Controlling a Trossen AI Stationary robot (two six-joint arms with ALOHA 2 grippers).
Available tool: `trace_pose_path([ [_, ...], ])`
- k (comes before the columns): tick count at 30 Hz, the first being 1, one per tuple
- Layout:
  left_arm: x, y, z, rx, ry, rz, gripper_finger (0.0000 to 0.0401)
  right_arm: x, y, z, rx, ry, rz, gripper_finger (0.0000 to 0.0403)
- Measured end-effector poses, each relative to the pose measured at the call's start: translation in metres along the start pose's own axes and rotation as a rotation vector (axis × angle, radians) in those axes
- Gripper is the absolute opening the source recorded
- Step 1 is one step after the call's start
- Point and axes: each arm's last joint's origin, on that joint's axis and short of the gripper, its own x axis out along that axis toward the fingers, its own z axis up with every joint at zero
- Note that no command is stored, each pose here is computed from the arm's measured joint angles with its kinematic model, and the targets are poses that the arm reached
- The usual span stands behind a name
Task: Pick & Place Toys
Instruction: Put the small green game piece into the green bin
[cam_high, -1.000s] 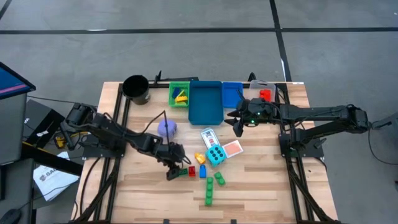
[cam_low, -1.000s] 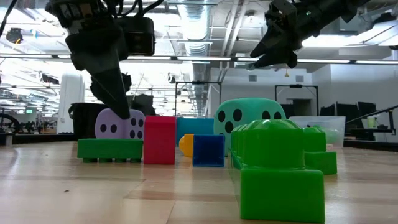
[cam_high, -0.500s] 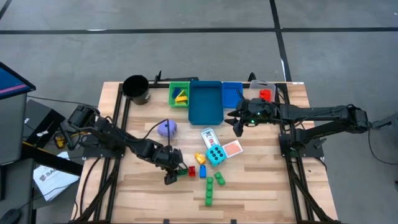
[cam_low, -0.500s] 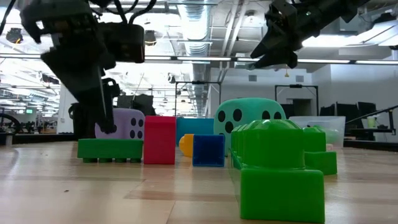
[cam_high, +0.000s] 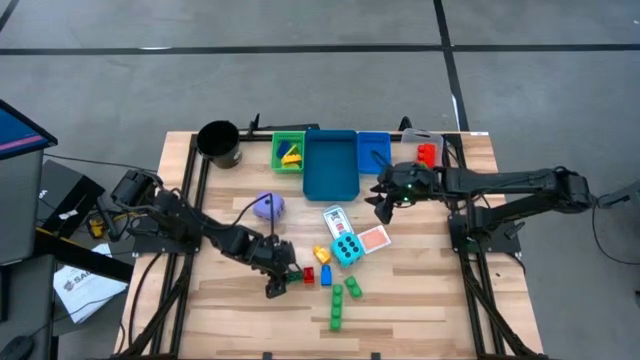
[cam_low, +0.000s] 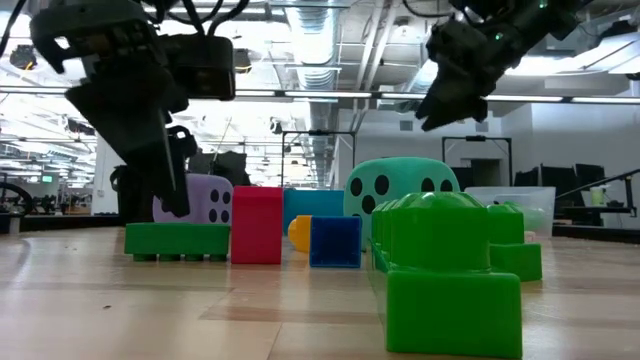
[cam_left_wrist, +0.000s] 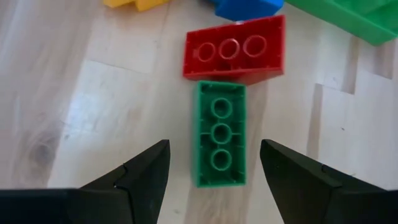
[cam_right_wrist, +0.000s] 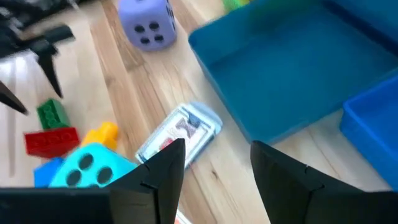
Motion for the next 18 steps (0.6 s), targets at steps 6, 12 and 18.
trace_pose_path([
  [6, 0.0, -0.007, -0.004, 0.021, 0.002, -0.014, 0.0243, 0.012, 0.001, -0.004, -0.004, 0.046, 0.015, 0.0179],
  [12, 0.008, -0.008, -0.008, 0.025, 0.023, 0.0, 0.0243, 0.027, 0.005, -0.01, -0.015, 0.112, 0.046, 0.0179],
  [18, 0.019, -0.008, -0.009, 0.016, 0.025, -0.005, 0.0243, 0.037, 0.014, -0.016, -0.028, 0.158, 0.077, 0.0179],
])
